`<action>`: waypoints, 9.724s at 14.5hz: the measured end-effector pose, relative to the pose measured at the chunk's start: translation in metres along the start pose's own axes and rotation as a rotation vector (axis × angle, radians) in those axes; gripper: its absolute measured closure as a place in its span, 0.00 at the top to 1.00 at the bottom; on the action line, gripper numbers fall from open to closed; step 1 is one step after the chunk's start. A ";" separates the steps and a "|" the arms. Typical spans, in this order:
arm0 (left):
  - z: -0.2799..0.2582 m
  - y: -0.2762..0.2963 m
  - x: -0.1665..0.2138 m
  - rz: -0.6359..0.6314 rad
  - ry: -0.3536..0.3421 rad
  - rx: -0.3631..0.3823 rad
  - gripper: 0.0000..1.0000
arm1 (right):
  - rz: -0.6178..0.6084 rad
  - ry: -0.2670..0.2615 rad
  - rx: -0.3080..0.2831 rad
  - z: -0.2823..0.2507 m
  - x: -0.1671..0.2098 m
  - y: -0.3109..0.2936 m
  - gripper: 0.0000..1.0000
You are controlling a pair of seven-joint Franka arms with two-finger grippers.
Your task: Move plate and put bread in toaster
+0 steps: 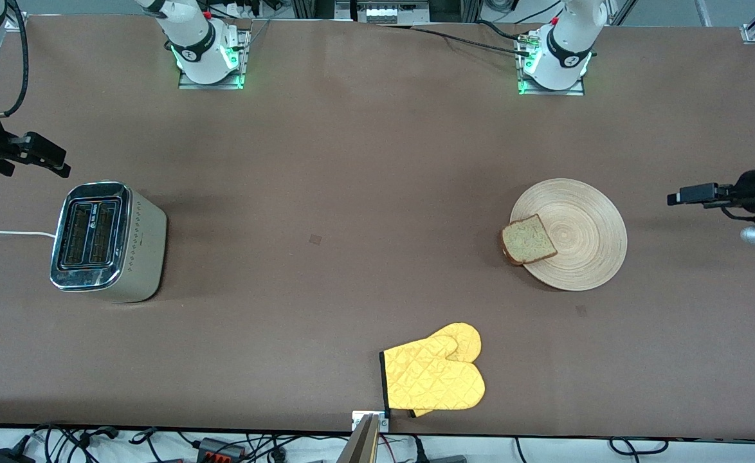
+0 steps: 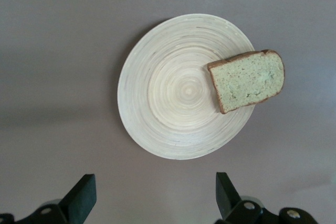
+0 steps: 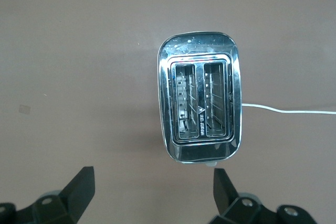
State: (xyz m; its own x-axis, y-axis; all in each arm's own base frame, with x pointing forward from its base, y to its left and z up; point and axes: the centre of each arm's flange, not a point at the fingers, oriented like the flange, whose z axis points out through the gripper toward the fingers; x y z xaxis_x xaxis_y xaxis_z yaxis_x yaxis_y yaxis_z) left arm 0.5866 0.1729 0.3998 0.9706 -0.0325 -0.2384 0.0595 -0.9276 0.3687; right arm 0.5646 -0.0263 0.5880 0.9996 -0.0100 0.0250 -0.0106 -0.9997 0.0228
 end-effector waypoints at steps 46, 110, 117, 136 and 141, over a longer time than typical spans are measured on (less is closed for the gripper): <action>0.420 0.340 0.123 0.459 -0.132 -0.797 0.09 | -0.033 -0.117 -0.001 0.087 0.030 -0.020 1.00; -0.137 0.175 0.021 0.557 0.008 0.210 1.00 | 0.135 -0.463 0.559 0.387 -0.003 -0.320 0.55; -0.136 0.200 -0.019 0.056 0.048 0.245 1.00 | 0.137 -0.461 0.558 0.387 -0.002 -0.317 0.26; -0.054 0.281 -0.082 0.054 0.162 0.472 1.00 | -0.060 -0.343 0.161 0.219 0.048 -0.275 0.07; -0.062 0.233 -0.075 -0.037 0.234 0.343 1.00 | -0.048 -0.307 -0.161 0.158 0.063 -0.203 0.07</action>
State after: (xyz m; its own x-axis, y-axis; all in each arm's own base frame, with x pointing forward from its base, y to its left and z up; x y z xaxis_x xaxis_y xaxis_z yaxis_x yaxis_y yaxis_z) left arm 0.5416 -0.0183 0.5591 0.9984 0.0523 -0.0204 0.0530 -0.9980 0.0338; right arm 0.6339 0.1724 0.4274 0.9598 0.0066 -0.2807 0.0577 -0.9830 0.1743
